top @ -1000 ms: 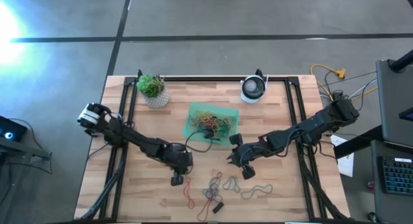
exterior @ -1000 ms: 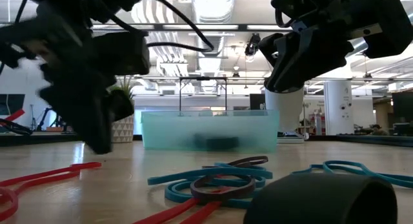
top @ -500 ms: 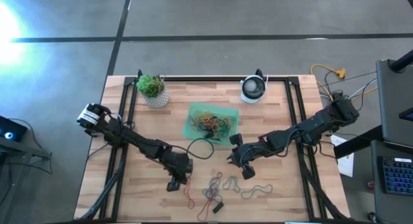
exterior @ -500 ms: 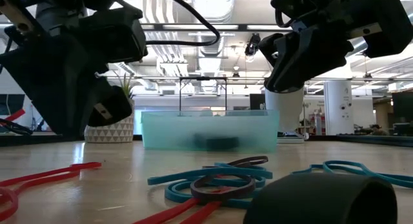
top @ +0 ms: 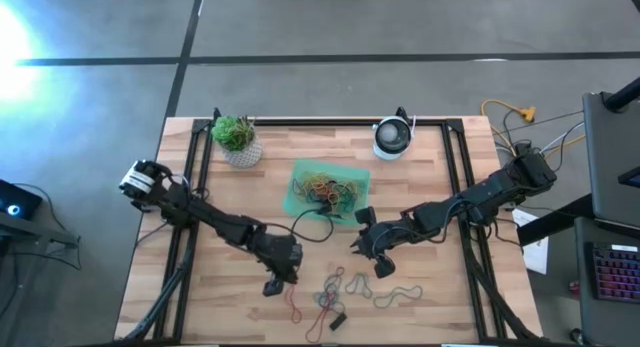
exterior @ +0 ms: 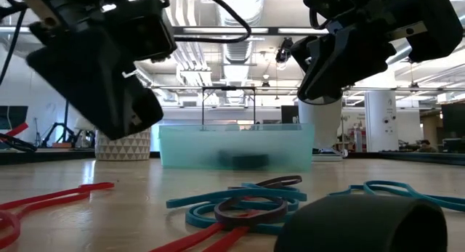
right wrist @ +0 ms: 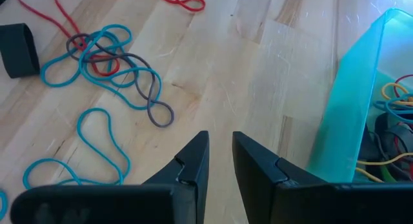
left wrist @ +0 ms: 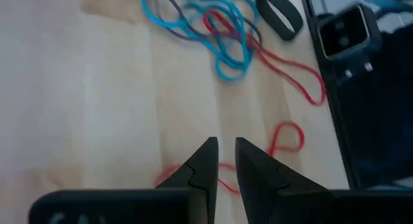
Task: Pick and place rubber bands into bin
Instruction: Put the red rubber band into the green bin
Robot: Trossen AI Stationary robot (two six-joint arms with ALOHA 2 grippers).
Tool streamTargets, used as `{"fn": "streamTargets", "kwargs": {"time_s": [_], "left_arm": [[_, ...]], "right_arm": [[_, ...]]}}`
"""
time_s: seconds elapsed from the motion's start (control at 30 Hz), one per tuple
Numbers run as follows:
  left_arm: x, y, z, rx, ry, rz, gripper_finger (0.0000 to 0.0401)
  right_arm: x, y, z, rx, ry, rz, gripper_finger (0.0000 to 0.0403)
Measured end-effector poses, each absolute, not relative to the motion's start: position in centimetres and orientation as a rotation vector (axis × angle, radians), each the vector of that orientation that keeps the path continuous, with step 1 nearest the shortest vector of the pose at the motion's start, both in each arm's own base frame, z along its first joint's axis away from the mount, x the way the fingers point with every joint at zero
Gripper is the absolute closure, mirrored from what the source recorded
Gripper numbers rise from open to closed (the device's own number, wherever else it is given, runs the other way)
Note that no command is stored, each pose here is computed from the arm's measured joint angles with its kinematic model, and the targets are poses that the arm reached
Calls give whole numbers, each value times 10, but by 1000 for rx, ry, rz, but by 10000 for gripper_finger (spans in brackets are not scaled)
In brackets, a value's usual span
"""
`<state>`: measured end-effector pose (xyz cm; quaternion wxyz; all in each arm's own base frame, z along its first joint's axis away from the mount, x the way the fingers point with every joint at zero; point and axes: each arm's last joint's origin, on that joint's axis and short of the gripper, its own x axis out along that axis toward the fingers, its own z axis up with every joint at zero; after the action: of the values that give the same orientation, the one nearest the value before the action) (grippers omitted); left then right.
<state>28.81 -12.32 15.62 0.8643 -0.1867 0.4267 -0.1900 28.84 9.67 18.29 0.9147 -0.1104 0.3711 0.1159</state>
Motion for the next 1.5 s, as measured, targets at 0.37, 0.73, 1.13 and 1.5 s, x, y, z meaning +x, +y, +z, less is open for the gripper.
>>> {"fn": "streamTargets", "kwargs": {"time_s": [0.37, 0.73, 1.13, 1.5], "left_arm": [[286, -124, 154, -376, 907, -413, 364], [285, -129, 141, -362, 967, -402, 359], [287, -131, 130, -389, 1022, -411, 270], [288, -131, 128, -277, 980, -391, 260]], "right_arm": [[288, 97, 183, -227, 764, 239, 339], [288, 97, 183, -228, 765, 239, 339], [288, 97, 183, -228, 764, 239, 339], [288, 97, 183, -228, 764, 239, 339]]}}
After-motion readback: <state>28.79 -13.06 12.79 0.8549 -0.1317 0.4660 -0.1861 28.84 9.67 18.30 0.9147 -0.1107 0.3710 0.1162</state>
